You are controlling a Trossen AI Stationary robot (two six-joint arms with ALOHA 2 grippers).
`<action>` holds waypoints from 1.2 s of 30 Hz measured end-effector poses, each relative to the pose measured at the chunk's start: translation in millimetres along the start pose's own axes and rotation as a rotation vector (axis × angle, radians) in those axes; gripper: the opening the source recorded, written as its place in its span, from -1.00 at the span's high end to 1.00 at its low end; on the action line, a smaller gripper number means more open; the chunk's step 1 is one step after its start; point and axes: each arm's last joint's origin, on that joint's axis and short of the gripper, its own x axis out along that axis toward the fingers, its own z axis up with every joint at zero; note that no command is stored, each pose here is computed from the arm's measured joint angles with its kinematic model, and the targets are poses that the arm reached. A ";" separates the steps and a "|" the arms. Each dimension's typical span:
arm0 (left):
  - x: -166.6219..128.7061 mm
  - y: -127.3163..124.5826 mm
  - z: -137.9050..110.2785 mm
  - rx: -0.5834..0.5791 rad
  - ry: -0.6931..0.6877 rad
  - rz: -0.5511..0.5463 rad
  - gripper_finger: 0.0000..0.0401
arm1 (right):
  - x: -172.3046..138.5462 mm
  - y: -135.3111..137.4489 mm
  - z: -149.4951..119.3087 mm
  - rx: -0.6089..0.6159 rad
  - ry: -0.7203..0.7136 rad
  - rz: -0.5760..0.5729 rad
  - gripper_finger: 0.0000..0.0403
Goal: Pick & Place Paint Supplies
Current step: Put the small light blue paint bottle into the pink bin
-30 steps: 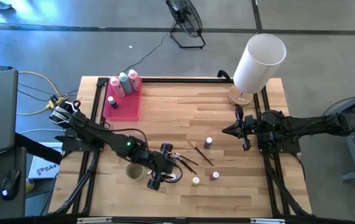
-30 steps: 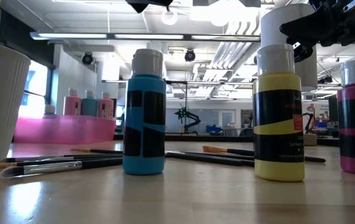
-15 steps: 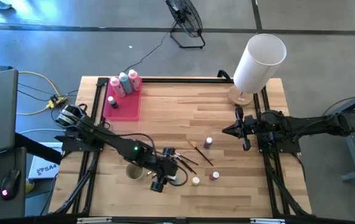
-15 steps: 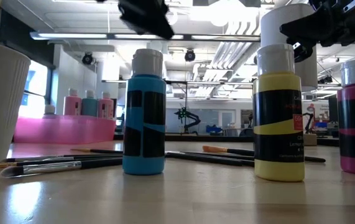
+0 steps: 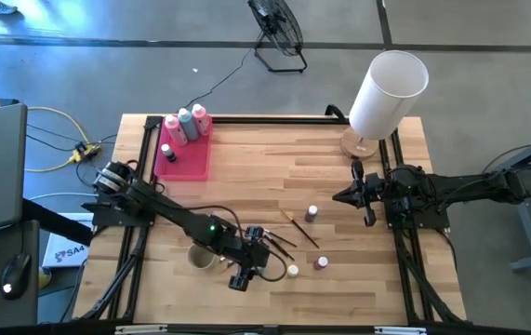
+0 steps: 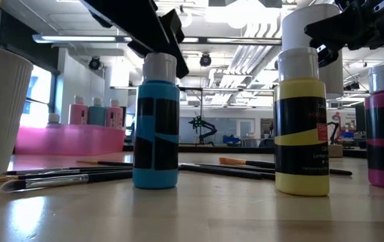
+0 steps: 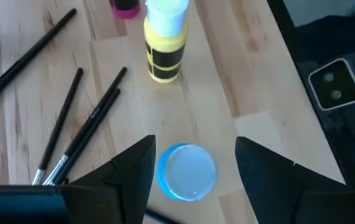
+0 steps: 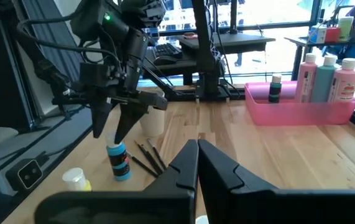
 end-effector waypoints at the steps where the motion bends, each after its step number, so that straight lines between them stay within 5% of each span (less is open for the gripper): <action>1: 2.3 0.0 -0.4 -0.011 0.002 0.000 -0.09 | 0.0 0.0 0.0 0.000 0.000 0.000 0.99; 36: 11.2 0.9 -6.5 -0.041 0.046 0.010 -0.08 | 0.4 3.8 0.4 -0.007 -0.005 0.027 0.99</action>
